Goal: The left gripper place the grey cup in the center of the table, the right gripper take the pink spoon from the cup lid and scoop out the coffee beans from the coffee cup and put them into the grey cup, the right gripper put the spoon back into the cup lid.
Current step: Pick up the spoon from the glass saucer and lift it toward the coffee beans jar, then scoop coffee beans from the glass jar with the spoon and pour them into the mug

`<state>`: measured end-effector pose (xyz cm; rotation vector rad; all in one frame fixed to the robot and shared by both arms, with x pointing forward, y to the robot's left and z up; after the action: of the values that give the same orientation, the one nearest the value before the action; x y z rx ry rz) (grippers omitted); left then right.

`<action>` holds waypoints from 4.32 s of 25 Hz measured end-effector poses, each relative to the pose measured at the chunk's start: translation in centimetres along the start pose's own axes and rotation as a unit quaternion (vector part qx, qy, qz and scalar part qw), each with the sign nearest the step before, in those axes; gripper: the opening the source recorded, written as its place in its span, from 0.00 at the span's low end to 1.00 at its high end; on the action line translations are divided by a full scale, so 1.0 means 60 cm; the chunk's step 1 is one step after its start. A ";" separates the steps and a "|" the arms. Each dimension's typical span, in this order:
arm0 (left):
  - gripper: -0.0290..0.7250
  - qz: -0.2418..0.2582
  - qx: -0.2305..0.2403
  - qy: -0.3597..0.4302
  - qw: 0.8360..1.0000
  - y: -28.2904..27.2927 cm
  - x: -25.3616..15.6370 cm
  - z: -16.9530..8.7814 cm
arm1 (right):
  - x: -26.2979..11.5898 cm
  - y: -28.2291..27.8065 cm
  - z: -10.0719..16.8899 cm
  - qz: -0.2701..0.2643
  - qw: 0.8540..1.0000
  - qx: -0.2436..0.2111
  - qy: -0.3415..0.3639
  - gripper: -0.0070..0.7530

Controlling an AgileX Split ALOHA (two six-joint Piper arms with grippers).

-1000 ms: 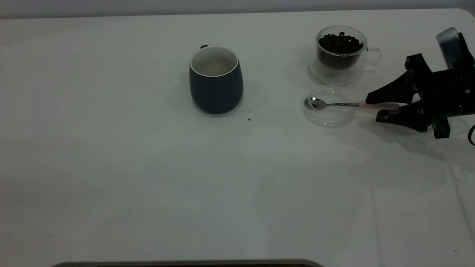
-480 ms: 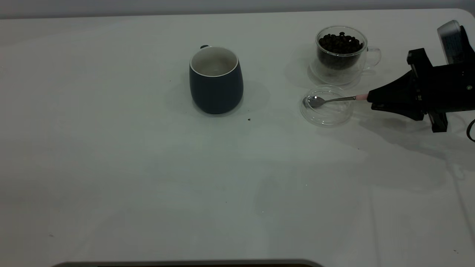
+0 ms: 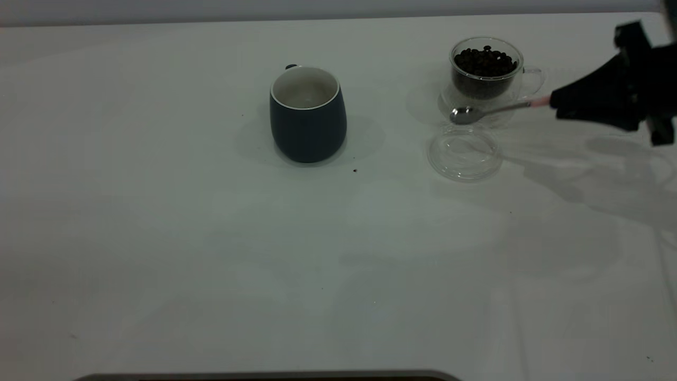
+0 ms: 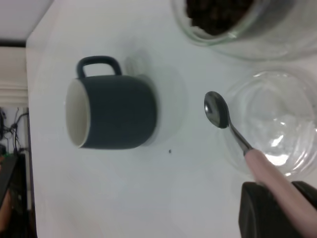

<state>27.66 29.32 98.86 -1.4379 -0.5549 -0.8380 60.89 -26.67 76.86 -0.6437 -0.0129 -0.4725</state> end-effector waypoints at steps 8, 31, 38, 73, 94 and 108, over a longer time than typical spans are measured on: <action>0.82 0.000 0.000 0.000 1.000 0.000 0.000 0.000 | 0.059 -0.049 0.060 -0.053 0.996 -0.018 -0.072 0.16; 0.82 0.000 0.000 0.000 1.000 0.000 0.000 0.000 | 0.126 0.000 0.057 -0.072 0.961 -0.170 -0.204 0.16; 0.82 0.000 0.000 0.000 1.000 0.000 0.000 0.000 | 0.121 0.010 0.061 -0.074 0.972 -0.143 -0.171 0.16; 0.82 0.000 0.000 0.000 1.000 0.000 0.000 0.000 | 0.103 0.040 -0.010 -0.075 0.995 0.023 0.060 0.16; 0.82 0.000 0.000 0.000 1.000 0.000 0.000 0.000 | 0.125 -0.004 -0.023 -0.097 0.984 0.078 0.131 0.16; 0.82 0.000 0.000 0.000 1.000 0.000 0.000 0.000 | 0.123 -0.024 -0.006 -0.086 0.982 0.129 0.105 0.16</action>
<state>27.66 29.31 98.85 -1.4379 -0.5541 -0.8383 66.82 -30.94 78.54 -0.3379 0.0694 -0.6919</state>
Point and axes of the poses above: a point on each arm's last joint axis where the gripper is mounted, y pointing out along that axis toward the gripper, z along the wrist's bending axis when the last joint is at zero, x = y × z, the point moved 7 cm from there along y, pointing out along that axis toward the gripper, and after that the axes turned 6 degrees about y, right-handed, at the moved point
